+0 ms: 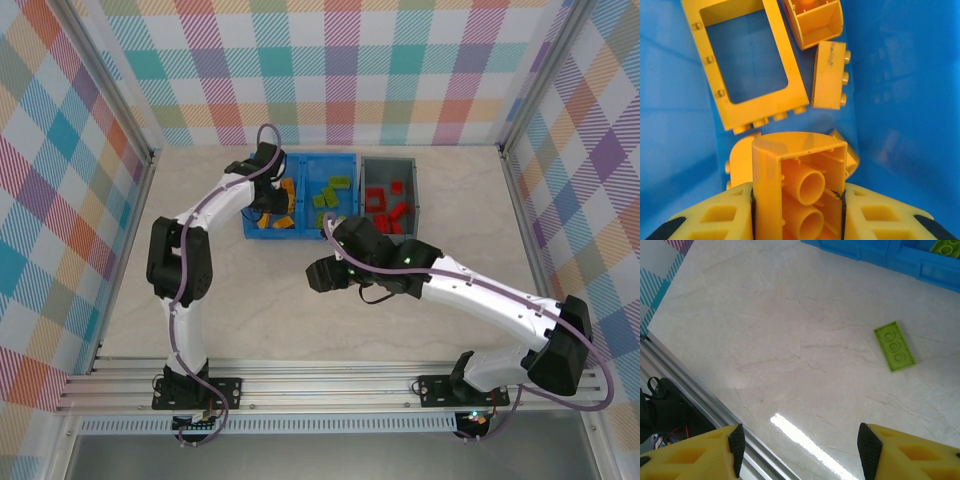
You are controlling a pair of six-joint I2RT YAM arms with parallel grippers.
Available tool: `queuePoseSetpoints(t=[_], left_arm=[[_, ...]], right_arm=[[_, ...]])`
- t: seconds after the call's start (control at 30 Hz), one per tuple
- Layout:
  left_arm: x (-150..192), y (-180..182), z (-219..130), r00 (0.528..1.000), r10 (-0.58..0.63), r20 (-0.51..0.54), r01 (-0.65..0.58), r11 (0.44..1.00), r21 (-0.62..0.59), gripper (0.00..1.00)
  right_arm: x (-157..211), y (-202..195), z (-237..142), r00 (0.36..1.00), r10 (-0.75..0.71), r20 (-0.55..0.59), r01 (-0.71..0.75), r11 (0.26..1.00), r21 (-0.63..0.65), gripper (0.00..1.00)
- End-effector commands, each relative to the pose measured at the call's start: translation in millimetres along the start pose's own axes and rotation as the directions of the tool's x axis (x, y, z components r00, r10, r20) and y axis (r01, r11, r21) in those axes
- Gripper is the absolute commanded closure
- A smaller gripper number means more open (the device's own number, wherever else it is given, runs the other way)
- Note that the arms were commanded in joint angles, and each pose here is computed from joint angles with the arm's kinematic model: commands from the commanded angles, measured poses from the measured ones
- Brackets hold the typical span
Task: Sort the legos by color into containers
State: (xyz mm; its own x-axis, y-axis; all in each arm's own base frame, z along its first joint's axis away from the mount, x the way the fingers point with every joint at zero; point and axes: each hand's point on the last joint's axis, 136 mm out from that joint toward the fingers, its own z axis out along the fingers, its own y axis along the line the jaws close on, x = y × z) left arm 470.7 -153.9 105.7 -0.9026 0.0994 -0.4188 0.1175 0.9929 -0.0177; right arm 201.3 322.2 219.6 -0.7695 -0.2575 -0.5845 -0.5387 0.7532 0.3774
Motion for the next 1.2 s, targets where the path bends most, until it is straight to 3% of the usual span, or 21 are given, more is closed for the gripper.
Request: queuePoseSetpoints(t=[0.0, 0.27, 0.47, 0.67, 0.83, 0.97, 1.17], left_arm=[[2, 7, 7, 0.999, 0.007, -0.04, -0.008, 1.0, -0.007, 0.64], [11, 14, 22, 0.998, -0.005, -0.069, 0.002, 0.999, -0.032, 0.51], [4, 15, 0, 1.0, -0.008, -0.026, 0.008, 1.0, -0.027, 0.43], [-10, 8, -67, 0.993, -0.037, 0.114, 0.036, 0.999, 0.007, 0.43], [2, 11, -135, 0.966, -0.117, 0.232, 0.112, 0.993, 0.034, 0.45], [33, 12, -179, 0.932, -0.221, 0.289, 0.196, 0.974, 0.112, 0.46], [98, -12, -241, 0.884, -0.355, 0.305, 0.23, 0.897, 0.377, 0.44]], right_arm=[[-8, 5, 0, 0.999, 0.012, 0.035, -0.011, 1.0, -0.011, 0.36], [-13, 15, 12, 0.999, 0.0, 0.032, 0.002, 0.999, -0.051, 0.36], [-19, 23, 22, 0.999, -0.041, 0.027, 0.043, 0.997, -0.068, 0.32], [-14, -6, 37, 0.998, -0.061, -0.025, 0.061, 0.998, 0.016, 0.29], [-11, -33, 46, 0.997, -0.053, -0.061, 0.057, 0.996, 0.065, 0.28], [-5, -50, 64, 0.988, -0.076, -0.134, 0.09, 0.991, 0.101, 0.26], [17, -71, 100, 0.933, -0.171, -0.316, 0.223, 0.965, 0.135, 0.24]])
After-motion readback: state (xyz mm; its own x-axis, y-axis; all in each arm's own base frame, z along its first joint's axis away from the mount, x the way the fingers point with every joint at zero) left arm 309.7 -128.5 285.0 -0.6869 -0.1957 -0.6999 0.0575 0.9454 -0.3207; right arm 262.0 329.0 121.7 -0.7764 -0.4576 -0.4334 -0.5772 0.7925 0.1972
